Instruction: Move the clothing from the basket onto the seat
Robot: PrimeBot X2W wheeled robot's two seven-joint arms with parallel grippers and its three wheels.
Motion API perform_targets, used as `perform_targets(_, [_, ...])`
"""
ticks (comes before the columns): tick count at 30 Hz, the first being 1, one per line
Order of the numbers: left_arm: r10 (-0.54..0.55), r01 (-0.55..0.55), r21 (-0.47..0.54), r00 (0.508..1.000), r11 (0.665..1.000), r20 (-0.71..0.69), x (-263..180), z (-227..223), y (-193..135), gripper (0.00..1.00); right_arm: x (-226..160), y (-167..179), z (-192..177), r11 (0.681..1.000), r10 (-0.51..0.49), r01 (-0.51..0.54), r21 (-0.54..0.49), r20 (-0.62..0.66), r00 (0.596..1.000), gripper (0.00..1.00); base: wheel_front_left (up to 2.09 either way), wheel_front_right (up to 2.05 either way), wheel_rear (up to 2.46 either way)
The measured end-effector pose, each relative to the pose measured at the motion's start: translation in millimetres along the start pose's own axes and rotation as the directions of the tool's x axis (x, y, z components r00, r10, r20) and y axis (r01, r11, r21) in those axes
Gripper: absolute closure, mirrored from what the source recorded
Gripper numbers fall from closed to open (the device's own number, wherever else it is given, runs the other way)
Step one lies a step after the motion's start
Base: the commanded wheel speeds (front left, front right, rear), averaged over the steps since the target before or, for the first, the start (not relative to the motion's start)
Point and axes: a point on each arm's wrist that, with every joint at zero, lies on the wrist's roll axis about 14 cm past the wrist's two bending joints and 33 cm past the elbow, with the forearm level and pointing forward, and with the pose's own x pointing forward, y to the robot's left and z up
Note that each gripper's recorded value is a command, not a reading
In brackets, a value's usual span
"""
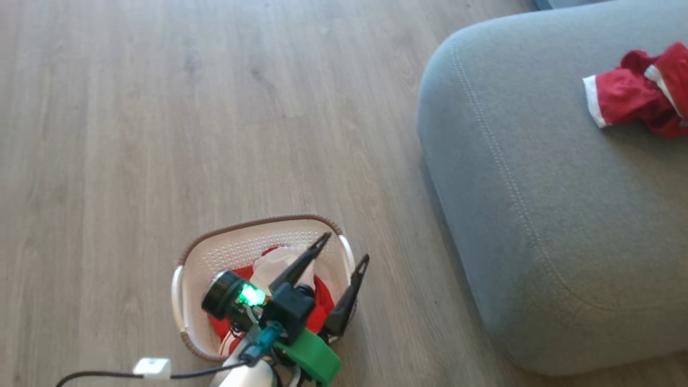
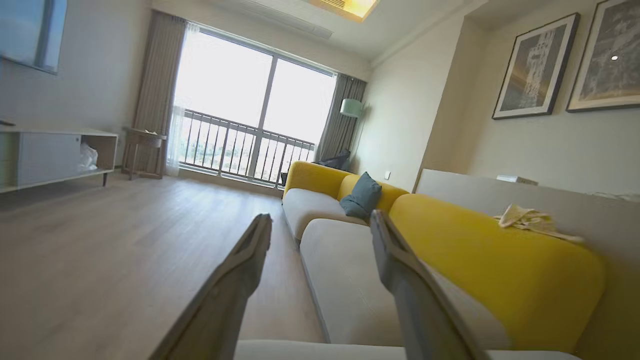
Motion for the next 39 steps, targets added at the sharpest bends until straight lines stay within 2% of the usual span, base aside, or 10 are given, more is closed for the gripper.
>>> perform_targets(2, [0.050,-0.050,-0.012,0.999,0.999,0.015,-4,6,12,0.00,-4,26,7,0.996,0.043,-0.046,0.079,0.042,0.998,0.00,0.00,0.00,0.00])
perform_targets(8, [0.162,-0.162,-0.001,0.986,0.987,0.042,-18,18,42,0.00,-28,95,12,0.962,0.171,-0.187,0.198,0.097,0.980,0.00,0.00,0.00,0.00])
perform_targets(12, [0.242,-0.243,0.004,0.969,0.970,0.046,-31,20,58,0.00,-49,138,-1,0.933,0.251,-0.261,0.248,0.068,0.965,0.00,0.00,0.00,0.00])
perform_targets(16, [0.332,-0.332,-0.006,0.942,0.943,0.048,-43,22,74,0.00,-65,166,-12,0.910,0.303,-0.301,0.287,0.037,0.952,0.00,0.00,0.00,0.00])
perform_targets(21, [0.464,-0.465,-0.004,0.883,0.885,0.071,-57,30,101,0.00,-78,179,-10,0.899,0.301,-0.297,0.321,0.039,0.953,0.00,0.00,0.00,0.00])
perform_targets(26, [0.546,-0.547,0.000,0.836,0.837,0.054,-73,25,115,0.00,-98,179,-31,0.905,0.275,-0.246,0.347,-0.038,0.961,0.00,0.00,0.00,0.00])
perform_targets(30, [0.637,-0.637,-0.024,0.770,0.771,0.025,-95,18,130,0.00,-115,185,-43,0.904,0.277,-0.229,0.362,-0.088,0.957,0.00,0.00,0.00,0.00])
perform_targets(39, [0.654,-0.654,-0.022,0.756,0.756,-0.006,-107,10,129,0.00,-138,194,-53,0.898,0.292,-0.221,0.379,-0.141,0.946,0.00,0.00,0.00,0.00])
